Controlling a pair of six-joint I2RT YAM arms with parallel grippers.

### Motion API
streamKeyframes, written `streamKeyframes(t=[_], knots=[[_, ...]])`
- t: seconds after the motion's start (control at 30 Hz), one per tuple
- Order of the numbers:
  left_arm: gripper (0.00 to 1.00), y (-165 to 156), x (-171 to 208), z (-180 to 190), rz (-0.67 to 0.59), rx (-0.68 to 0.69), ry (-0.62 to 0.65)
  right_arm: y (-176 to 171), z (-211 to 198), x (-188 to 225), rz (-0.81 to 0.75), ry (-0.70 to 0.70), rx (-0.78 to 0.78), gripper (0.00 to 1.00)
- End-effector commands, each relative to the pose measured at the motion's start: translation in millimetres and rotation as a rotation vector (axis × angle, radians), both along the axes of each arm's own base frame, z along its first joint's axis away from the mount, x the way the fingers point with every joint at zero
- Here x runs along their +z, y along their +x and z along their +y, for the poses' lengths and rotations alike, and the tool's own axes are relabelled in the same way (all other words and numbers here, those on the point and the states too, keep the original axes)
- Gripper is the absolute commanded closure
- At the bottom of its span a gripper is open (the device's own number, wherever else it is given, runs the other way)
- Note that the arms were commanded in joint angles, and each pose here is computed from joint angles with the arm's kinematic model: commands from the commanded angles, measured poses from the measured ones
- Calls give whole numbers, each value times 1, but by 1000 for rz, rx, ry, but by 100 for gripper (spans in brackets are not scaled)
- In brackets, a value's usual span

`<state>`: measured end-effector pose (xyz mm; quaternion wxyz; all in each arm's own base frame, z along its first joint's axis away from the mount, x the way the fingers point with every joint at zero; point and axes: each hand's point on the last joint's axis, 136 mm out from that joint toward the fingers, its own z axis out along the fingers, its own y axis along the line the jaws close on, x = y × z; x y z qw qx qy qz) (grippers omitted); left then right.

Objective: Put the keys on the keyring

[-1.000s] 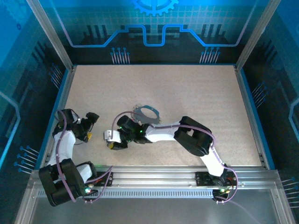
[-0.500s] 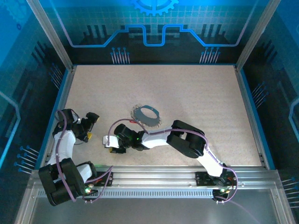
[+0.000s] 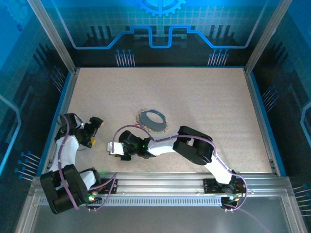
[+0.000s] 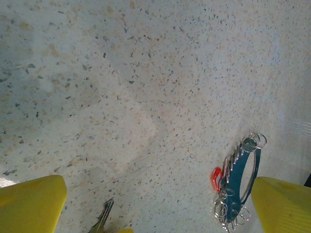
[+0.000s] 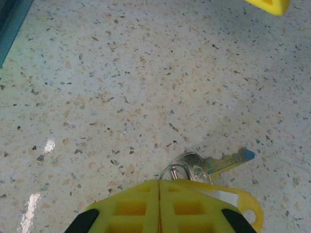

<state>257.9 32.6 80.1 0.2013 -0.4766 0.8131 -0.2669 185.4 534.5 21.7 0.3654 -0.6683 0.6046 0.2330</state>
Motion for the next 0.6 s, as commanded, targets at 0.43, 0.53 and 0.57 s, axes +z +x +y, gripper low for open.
streamKeyframes(t=[0.43, 0.53, 0.57], knots=[[1, 0, 1, -4, -2, 2, -31, 1, 0, 19, -28, 53, -41, 79], [1, 0, 1, -4, -4, 6, -35, -3, 2, 20, -10, 55, -40, 74], [1, 0, 1, -4, -6, 4, -32, -5, 2, 18, -18, 48, -39, 74]])
